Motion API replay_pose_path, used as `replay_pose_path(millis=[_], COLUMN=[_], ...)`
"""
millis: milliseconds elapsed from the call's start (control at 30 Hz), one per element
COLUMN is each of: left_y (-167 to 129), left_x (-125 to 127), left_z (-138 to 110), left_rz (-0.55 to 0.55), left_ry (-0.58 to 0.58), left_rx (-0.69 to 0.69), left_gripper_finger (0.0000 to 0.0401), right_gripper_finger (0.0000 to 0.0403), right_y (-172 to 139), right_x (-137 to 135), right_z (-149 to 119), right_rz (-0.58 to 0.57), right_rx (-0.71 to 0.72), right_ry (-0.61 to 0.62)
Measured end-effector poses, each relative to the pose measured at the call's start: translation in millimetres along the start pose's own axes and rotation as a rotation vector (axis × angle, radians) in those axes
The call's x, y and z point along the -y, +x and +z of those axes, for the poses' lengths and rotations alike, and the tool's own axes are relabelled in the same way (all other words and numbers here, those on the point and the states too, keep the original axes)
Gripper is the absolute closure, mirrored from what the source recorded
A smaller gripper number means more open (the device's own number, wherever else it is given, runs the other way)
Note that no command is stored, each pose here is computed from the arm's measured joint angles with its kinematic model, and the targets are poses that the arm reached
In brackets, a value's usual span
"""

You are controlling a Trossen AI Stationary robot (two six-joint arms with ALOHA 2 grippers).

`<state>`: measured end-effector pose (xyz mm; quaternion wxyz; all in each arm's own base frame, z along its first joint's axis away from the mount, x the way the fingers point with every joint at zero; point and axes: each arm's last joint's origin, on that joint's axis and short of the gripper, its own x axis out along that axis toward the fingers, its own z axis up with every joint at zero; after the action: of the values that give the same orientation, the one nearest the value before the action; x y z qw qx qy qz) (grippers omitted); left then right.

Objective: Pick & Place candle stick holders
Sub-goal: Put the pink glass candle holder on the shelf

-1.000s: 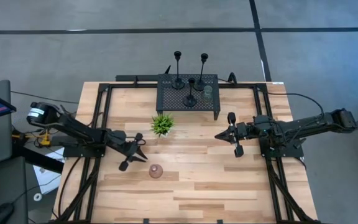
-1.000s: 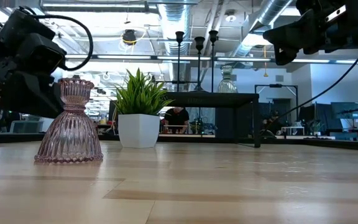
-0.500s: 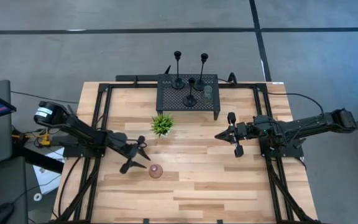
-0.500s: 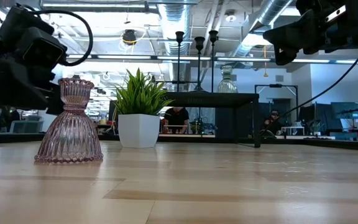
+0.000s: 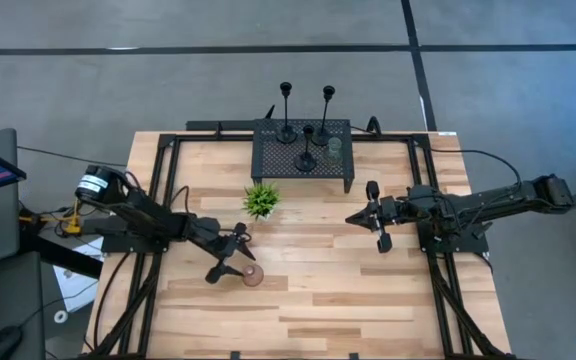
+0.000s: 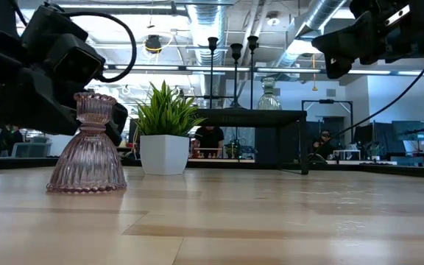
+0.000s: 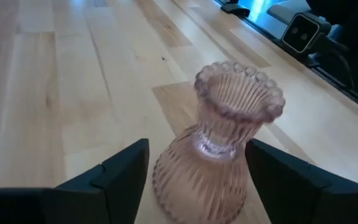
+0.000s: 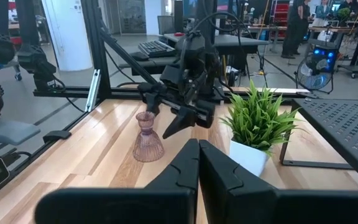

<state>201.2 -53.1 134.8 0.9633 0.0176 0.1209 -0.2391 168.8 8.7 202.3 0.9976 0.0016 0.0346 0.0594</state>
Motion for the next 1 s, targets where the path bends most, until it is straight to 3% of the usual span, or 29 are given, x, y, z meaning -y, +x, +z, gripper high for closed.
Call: replay_pose_path(millis=[500, 1000], left_y=[20.6, 20.5], left_x=[4.6, 4.5], left_z=[9.3, 12.5], left_rz=[-0.042, -0.041], left_ry=[-0.010, -0.002], left_rx=[0.013, 0.045], left_gripper_finger=[0.0093, 0.0134], right_gripper_finger=[0.0403, 0.0403], right_y=[0.0, 0.0], right_x=[0.0, 0.0], right_z=[-0.1, -0.2], right_rz=[0.000, 0.000], right_rx=[-0.001, -0.002], right_ry=[0.000, 0.000])
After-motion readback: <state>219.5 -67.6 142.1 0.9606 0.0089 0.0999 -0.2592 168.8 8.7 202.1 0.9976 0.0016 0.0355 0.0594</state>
